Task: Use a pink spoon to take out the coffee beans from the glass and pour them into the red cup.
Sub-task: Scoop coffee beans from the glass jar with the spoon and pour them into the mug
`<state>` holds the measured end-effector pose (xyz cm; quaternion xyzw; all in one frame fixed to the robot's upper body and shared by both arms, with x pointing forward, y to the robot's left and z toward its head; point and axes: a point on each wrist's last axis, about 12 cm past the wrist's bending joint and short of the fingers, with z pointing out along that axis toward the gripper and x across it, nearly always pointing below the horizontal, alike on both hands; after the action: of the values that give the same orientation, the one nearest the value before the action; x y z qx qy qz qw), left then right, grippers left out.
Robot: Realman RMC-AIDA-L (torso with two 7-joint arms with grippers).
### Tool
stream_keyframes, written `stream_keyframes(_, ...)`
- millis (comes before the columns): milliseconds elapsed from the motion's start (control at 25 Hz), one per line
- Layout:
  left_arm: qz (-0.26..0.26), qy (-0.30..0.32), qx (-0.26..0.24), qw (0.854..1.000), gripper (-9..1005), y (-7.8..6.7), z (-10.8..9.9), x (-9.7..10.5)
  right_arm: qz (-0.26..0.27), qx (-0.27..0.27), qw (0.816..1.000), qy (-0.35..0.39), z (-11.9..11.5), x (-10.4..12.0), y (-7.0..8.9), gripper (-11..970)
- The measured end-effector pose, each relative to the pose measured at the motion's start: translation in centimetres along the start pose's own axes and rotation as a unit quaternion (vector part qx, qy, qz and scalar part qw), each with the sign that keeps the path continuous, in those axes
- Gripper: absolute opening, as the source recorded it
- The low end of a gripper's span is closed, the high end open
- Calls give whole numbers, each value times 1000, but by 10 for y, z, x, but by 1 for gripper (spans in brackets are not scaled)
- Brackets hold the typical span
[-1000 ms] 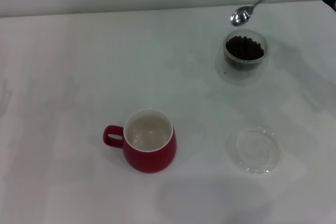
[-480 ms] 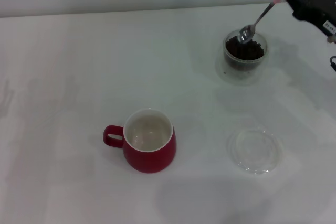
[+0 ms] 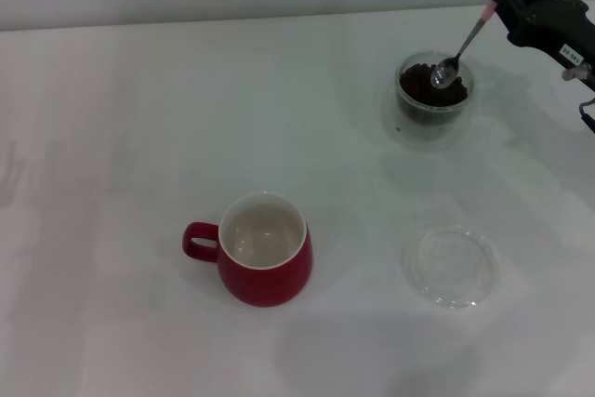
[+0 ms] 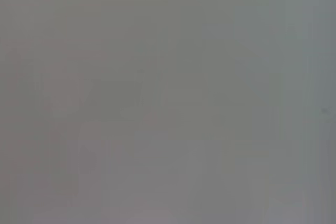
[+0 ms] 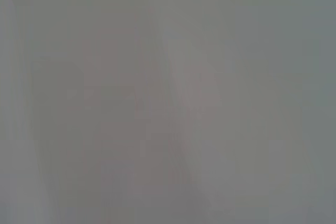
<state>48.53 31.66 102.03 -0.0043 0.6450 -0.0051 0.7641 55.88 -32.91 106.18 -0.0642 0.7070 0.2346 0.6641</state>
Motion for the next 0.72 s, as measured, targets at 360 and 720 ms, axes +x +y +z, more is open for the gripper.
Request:
stream_keyframes(360, 0, 10, -1, 1000, 892, 0, 2, 2, -8, -3, 1000, 28, 2, 10, 4, 150)
stream_keyframes(720, 1, 10, -3, 1000, 892, 1, 3, 2, 71, 10, 997, 38, 0, 18, 5, 149)
